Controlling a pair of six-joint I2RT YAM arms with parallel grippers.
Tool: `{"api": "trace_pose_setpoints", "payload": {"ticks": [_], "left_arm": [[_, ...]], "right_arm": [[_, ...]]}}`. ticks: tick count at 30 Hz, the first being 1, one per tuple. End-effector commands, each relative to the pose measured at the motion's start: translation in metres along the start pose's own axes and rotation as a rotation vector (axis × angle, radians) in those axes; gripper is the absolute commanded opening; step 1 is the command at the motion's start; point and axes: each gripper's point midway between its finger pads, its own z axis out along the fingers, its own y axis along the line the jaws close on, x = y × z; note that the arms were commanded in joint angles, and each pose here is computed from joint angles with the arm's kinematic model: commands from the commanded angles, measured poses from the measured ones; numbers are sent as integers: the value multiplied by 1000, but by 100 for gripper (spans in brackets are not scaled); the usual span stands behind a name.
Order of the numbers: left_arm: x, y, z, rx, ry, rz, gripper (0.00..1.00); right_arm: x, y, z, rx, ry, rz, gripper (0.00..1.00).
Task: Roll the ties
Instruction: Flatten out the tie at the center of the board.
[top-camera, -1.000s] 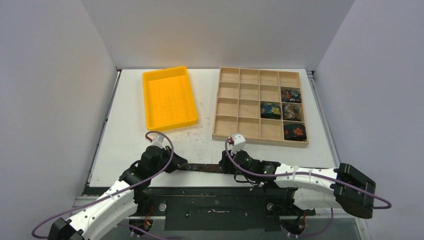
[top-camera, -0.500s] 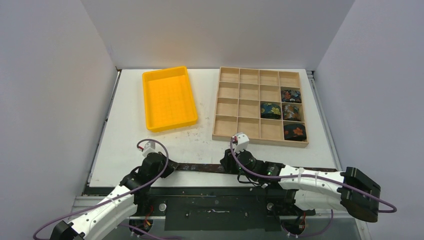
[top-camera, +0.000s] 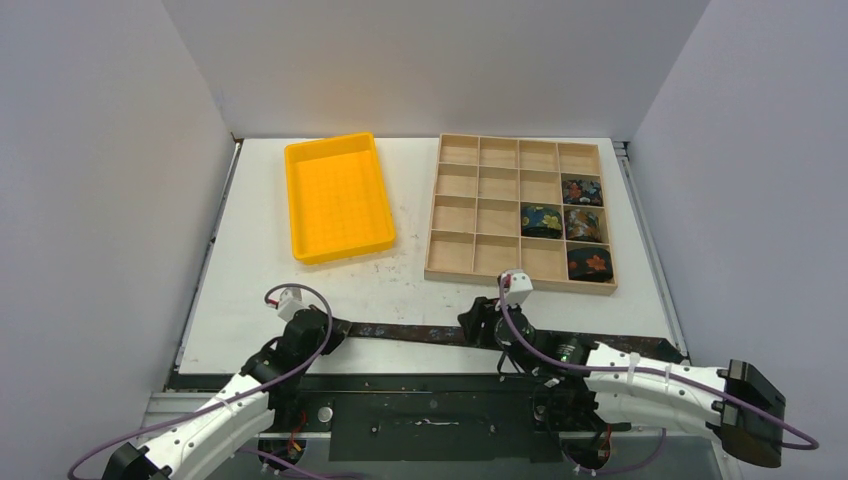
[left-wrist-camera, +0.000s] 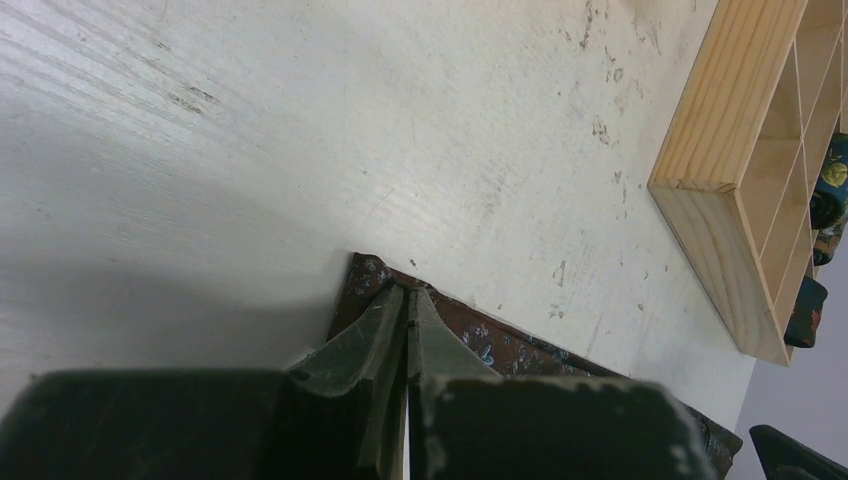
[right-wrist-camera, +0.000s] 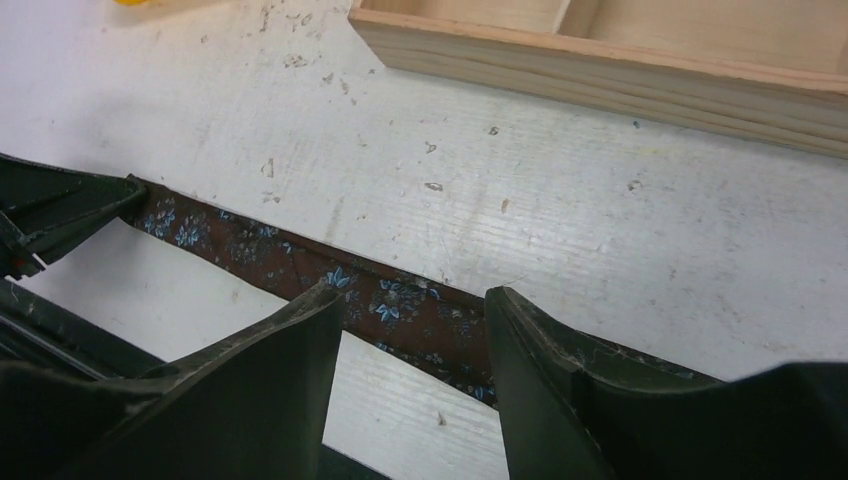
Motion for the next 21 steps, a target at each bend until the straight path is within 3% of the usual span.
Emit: {"api": "trace_pose_setpoints", "payload": {"ticks": [1,3,7,9,13,17,21], "left_arm": [[-9,6,1,-24,-47,-4,0],[-11,-3,-2,3,-50,-1,2],[-18,-24,-12,74,-50,8,32],[-23,-33,-18,103,-57,7,42],[-30,-46,-28,156,-74,-9,48],[-33,-55,-34,198,-81,-21,51],[-36,-58,-38,202,-84,-12,63]], "right_arm": [[-9,-18,-6,84,-48,51,55],[-7,-21,-9,88,-44,59,56],[-1,-25,-11,86,-20,62,57],[3,-31,-11,117,3,73,57],[17,-40,-11,173,52,136,57],[29,-39,-13,150,73,211,69],[47,-47,-14,184,116,258,74]]}}
